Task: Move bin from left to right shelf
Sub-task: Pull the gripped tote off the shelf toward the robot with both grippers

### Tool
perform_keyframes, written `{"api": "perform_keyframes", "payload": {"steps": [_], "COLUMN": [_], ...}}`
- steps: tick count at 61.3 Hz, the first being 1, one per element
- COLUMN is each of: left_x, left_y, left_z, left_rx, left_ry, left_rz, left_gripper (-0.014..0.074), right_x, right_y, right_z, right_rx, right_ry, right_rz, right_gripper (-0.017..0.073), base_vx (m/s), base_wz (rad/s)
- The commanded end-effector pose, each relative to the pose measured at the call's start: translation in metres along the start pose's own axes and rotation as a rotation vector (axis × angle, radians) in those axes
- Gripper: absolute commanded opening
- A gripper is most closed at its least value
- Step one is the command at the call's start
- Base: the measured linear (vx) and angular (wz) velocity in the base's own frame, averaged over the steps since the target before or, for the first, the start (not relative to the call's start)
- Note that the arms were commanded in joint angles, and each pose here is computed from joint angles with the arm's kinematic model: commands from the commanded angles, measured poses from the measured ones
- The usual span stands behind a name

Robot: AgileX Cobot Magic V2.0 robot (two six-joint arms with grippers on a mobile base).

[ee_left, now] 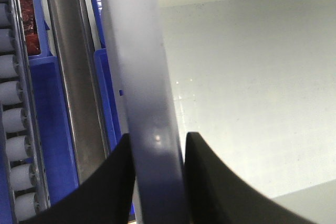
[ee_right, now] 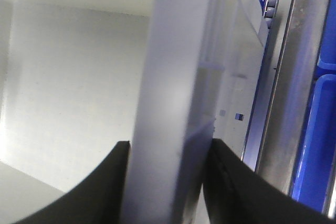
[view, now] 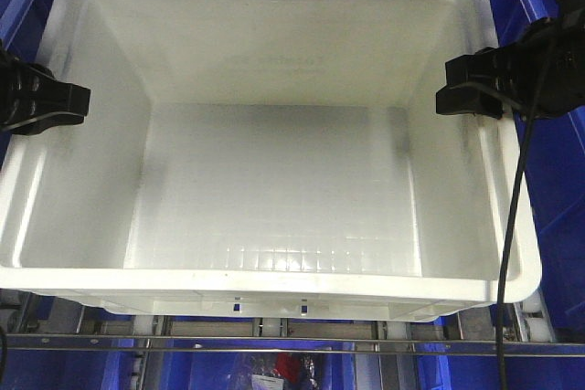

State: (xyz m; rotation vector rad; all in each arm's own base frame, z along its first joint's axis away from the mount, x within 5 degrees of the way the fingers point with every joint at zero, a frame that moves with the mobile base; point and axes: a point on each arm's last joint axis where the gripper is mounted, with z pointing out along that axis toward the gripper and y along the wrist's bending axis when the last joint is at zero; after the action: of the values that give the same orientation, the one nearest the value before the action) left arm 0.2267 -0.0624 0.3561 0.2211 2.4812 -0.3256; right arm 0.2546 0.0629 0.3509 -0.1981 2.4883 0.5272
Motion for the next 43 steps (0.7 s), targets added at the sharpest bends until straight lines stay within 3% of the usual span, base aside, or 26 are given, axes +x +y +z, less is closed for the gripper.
{"api": "perform_keyframes", "payload": {"steps": [1,43], "left_x": [-0.0125,-0.0117], "left_y": [-0.0024,-0.0035], "left_z": [-0.0214,-0.0291], "left_rx": [-0.007,-0.006], "left_ry": [-0.152,-0.182], "left_rz": [0.038,0.040], "left_gripper": [-0.0008,-0.0008], "right_x": [-0.0124,-0.0130], "right_y": [0.0074,0.0071], "right_z": [-0.0244,-0.0245], "right_rx": [0.004,0.008], "right_ry": [-0.152,-0.159], "right_rz": [-0.079,-0.081], "right_gripper": [-0.0004,-0.0004], "base_vx": [0.00,0.00], "base_wz": [0.00,0.00]}}
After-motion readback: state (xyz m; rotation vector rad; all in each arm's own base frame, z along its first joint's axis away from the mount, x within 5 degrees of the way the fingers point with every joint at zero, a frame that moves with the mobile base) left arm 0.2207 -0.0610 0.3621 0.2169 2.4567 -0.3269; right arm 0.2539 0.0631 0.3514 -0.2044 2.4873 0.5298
